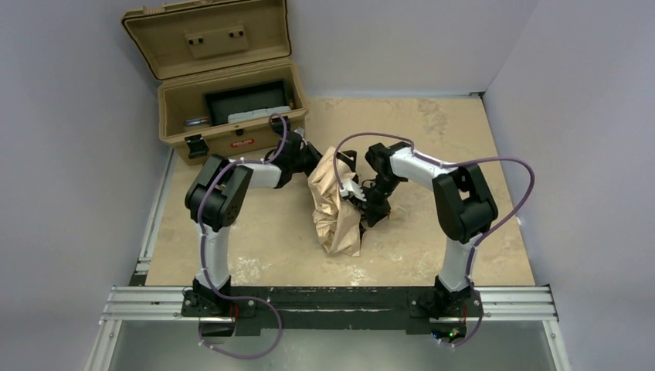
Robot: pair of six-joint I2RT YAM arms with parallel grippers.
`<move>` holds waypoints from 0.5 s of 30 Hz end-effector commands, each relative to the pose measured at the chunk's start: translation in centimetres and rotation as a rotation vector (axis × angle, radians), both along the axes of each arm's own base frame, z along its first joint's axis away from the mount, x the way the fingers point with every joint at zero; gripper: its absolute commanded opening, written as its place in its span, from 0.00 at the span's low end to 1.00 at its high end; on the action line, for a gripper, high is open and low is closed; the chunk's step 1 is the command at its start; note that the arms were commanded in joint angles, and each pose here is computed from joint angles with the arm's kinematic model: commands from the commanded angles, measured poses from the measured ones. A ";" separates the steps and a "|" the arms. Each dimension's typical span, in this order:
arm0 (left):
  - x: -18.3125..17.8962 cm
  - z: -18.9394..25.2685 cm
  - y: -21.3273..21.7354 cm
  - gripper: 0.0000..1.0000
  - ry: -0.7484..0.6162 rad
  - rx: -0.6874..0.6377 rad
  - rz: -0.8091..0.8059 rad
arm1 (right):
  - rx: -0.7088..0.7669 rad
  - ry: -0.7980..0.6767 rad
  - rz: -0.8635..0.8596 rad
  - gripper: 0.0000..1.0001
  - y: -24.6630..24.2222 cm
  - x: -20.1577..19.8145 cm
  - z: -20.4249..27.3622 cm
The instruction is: Put away the umbrella
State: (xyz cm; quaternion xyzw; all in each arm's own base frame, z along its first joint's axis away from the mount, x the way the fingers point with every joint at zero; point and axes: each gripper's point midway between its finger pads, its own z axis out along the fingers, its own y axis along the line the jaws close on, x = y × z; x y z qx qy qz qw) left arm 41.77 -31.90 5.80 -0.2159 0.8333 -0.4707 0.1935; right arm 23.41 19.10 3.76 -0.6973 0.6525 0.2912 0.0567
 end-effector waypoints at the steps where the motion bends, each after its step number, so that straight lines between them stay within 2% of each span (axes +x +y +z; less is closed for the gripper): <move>1: 0.7 2.6 -0.6 0.00 -0.116 0.040 -0.056 | -0.043 0.086 -0.017 0.00 -0.6 -1.0 -0.4; 6: 1.4 3.5 -0.3 0.00 -0.151 0.049 -0.034 | -0.089 0.138 -0.014 0.00 -1.6 -2.2 -1.7; 10: 1.3 3.8 -1.4 0.00 -0.151 0.010 -0.084 | -0.083 0.107 -0.061 0.00 -1.4 -0.5 -1.8; 12: 0.9 3.7 -1.4 0.05 -0.146 0.008 -0.094 | -0.073 0.097 -0.091 0.00 -1.5 0.6 -1.7; 15: 0.4 4.1 -1.1 0.21 -0.151 0.013 -0.099 | -0.052 0.073 -0.101 0.01 -1.2 1.8 -1.1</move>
